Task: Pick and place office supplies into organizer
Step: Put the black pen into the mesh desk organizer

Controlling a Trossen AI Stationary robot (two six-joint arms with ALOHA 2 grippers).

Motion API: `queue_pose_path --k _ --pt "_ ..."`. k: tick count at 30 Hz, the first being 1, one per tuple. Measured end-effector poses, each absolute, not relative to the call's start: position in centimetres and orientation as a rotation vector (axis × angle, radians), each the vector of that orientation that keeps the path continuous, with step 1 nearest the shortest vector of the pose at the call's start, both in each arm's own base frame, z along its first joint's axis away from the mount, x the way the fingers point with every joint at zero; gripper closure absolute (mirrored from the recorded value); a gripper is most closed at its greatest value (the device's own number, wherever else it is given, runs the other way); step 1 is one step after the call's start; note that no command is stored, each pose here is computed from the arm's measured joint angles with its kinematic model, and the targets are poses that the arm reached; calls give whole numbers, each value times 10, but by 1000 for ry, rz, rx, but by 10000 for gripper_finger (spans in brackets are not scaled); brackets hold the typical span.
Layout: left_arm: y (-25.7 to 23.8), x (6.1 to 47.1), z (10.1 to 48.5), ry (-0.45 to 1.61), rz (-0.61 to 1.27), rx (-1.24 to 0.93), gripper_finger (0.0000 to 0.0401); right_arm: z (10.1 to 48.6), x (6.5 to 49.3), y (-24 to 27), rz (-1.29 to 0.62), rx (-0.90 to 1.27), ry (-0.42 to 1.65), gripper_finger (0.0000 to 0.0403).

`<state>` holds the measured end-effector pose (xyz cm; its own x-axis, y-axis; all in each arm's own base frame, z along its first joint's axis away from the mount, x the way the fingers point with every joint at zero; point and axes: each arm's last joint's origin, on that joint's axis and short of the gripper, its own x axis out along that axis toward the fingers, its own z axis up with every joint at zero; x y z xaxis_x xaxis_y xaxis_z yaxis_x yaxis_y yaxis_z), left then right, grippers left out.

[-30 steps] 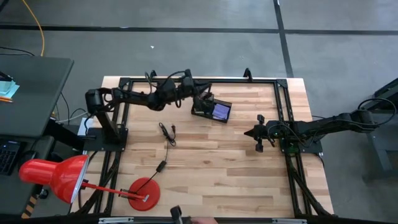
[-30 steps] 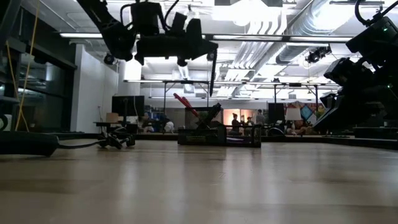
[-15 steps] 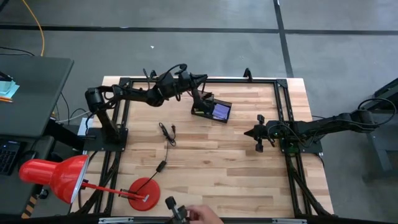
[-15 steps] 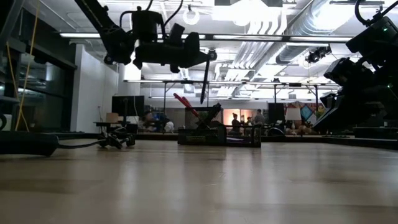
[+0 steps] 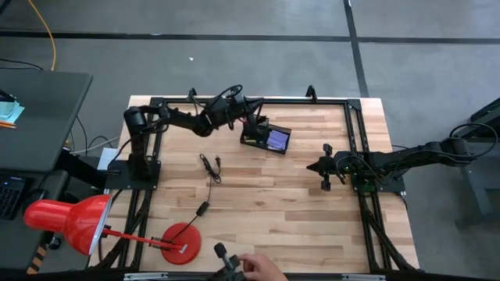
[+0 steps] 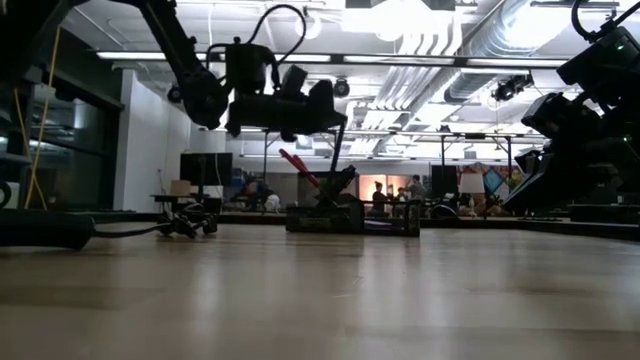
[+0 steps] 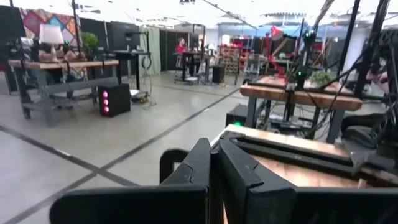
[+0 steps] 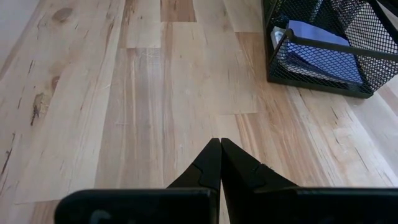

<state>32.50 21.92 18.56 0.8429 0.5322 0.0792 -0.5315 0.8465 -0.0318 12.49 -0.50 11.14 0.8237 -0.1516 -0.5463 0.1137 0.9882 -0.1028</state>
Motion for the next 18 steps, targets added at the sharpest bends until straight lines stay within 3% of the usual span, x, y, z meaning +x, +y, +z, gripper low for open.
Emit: queue_pose_path --k 12,18 --pt "220 325 182 -79 587 -39 400 111 125 -5 -141 -67 586 402" --pt "220 325 182 -75 581 -37 374 111 125 -5 -141 -67 586 402"
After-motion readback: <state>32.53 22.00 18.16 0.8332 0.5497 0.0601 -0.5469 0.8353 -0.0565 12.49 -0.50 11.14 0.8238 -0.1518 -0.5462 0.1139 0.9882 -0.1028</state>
